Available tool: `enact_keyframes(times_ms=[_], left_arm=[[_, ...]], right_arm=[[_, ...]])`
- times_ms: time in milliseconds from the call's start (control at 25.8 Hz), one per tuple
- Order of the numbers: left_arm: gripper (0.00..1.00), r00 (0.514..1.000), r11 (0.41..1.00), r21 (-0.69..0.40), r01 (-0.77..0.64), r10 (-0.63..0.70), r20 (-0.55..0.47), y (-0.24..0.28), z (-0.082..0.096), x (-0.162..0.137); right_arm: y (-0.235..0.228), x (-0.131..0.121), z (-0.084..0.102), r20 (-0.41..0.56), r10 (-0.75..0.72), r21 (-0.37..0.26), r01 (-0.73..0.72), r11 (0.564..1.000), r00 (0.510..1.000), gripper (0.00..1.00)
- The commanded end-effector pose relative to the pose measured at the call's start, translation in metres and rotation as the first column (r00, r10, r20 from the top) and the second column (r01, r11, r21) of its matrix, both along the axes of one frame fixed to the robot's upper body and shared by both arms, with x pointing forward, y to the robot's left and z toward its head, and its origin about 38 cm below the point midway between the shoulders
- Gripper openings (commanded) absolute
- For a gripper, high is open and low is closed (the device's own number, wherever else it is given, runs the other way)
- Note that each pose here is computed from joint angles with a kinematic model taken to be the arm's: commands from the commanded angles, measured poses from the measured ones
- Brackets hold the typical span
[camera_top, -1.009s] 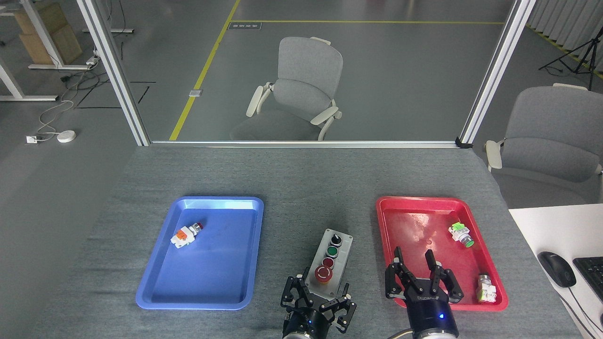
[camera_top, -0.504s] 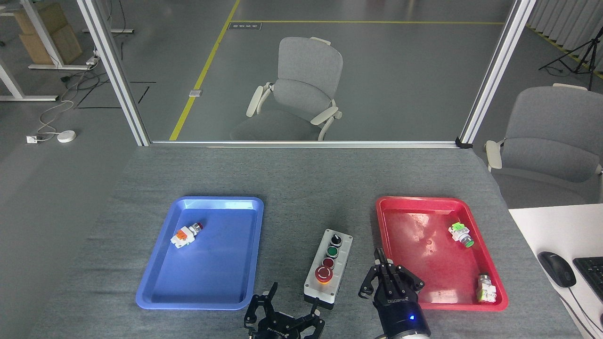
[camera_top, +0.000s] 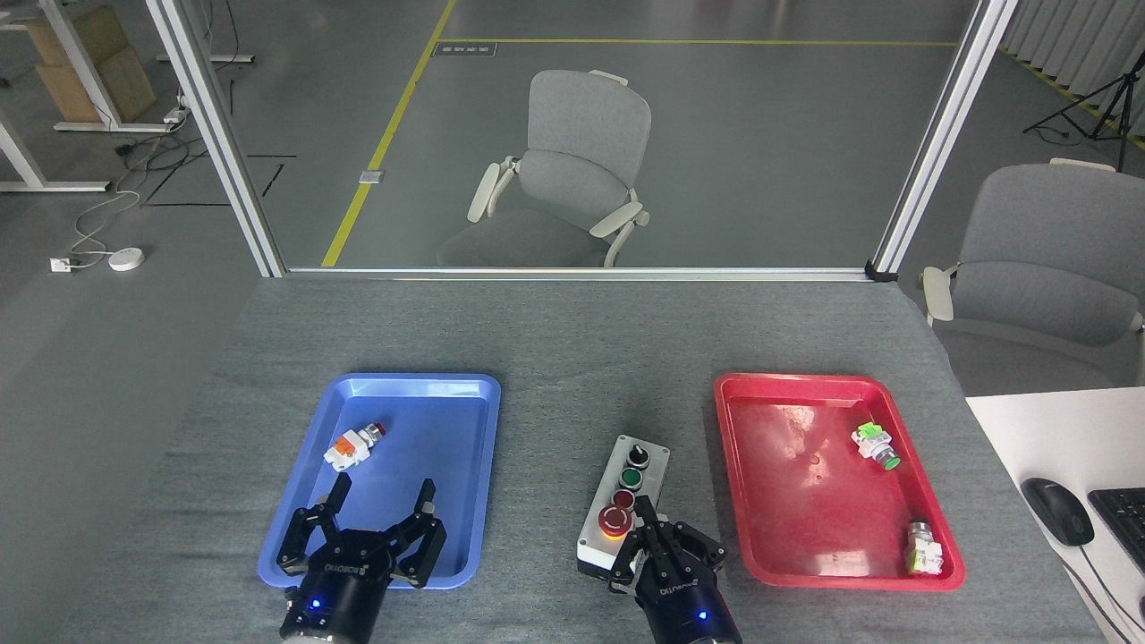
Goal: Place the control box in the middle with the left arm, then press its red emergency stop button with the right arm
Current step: 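Press the red button with the right gripper while withdrawing the left gripper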
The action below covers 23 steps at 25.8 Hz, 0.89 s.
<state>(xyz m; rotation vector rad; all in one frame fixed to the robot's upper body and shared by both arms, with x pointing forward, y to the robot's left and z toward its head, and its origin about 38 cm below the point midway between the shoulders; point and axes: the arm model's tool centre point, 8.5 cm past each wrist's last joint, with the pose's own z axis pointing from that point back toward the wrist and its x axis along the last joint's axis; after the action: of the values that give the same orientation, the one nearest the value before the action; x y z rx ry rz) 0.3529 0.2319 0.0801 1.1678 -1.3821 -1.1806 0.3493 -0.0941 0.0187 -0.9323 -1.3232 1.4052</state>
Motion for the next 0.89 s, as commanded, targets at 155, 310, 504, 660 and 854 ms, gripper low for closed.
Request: enact_keyframes(times_ms=[155,310,504,660,854], left_arm=[[0.99,0.983,0.988,-0.102,-0.113,0.126,0.135,0.078,0.053,0.025],[0.99,0.97,0.976,-0.15,-0.156,0.18,0.161,0.108,0.074,0.033],[0.99,0.978,0.958,-0.248,-0.147,0.178,0.106,0.124,0.076,0.033],[0.99,0.979,0.955,-0.247,-0.164,0.189,0.081,0.127,0.068,0.035],[0.99,0.978,0.952,-0.249,-0.177,0.199,0.067,0.13,0.065,0.04]], right_arm=[[0.02,0.006,-0.006,-0.018,0.013,-0.014,-0.013,1.0,1.0,0.0],[0.017,0.003,-0.021,-0.059,0.013,-0.032,-0.015,0.999,0.998,0.0],[0.015,0.001,-0.029,-0.081,0.011,-0.044,-0.014,0.999,0.997,0.0],[0.014,0.001,-0.031,-0.085,0.0,-0.047,-0.004,0.999,0.996,0.0],[0.011,0.007,-0.013,-0.02,-0.03,-0.023,0.029,0.999,0.999,0.0]])
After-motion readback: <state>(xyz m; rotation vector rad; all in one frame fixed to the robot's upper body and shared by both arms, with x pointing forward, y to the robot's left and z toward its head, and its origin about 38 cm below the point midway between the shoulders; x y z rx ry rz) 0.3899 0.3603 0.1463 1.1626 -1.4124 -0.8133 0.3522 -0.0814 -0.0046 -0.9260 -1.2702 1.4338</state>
